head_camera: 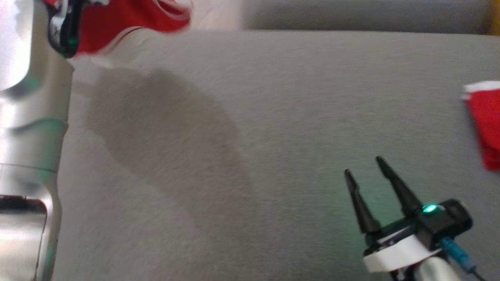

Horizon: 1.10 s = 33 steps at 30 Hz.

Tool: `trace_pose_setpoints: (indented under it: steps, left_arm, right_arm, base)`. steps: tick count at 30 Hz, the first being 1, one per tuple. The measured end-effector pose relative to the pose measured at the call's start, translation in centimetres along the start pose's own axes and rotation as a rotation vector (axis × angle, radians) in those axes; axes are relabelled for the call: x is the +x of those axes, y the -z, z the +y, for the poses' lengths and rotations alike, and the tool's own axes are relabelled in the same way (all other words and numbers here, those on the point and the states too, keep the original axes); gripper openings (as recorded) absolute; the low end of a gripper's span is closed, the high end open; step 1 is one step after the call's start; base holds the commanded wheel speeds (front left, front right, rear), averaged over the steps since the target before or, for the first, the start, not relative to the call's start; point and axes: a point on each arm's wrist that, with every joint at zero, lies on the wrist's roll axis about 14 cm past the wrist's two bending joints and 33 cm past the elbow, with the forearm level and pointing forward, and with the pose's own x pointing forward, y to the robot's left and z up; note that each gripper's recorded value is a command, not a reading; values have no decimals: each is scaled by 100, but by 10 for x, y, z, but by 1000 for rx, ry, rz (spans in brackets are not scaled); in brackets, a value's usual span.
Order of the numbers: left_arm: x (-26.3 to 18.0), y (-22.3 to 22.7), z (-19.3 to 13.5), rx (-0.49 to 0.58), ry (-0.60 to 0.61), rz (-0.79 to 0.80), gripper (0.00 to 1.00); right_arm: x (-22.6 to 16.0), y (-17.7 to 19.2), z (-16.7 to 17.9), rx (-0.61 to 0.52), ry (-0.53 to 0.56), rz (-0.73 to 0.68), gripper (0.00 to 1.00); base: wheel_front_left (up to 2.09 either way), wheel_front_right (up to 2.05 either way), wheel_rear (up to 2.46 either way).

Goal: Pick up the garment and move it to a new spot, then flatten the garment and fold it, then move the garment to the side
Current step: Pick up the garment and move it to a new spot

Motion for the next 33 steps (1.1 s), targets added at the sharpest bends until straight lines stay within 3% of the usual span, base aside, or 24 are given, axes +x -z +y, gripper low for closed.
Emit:
trace_pose_setpoints:
  steps: [7, 13, 16, 20, 25, 26, 27, 29, 33]
  left_arm:
    - [17, -97, -95, -54, 219, -230, 0]
    - [20, -111, -180, -104, 395, -243, 0]
    - [13, -78, -223, -132, 481, -167, 0]
    - [-11, 23, -268, -188, 569, 60, 0]
    - [-54, 156, -273, -223, 567, 309, 0]
    - [-62, 175, -271, -233, 556, 341, 39]
    - [-69, 190, -270, -249, 544, 362, 100]
    - [-81, 223, -257, -283, 459, 408, 100]
    - [-83, 227, -219, -358, 280, 388, 100]
  right_arm:
    - [-45, -12, -4, 21, 121, -29, 100]
    - [-78, -21, -21, 15, 235, -58, 100]
    - [-91, -23, -32, 18, 296, -67, 100]
    - [-96, -15, -40, 33, 335, -43, 100]
    - [-85, -2, -46, 66, 353, 2, 100]
    - [-83, 0, -49, 67, 357, 9, 100]
    - [-81, 2, -52, 70, 362, 17, 100]
    - [-78, 13, -57, 89, 376, 47, 100]
    - [-74, 16, -65, 92, 387, 55, 100]
  base:
    - [0, 0, 0]
    - [0, 0, 0]
    - [0, 0, 0]
    - [0, 0, 0]
    - [0, 0, 0]
    - [0, 0, 0]
    - [0, 0, 0]
    - [0, 0, 0]
    - [0, 0, 0]
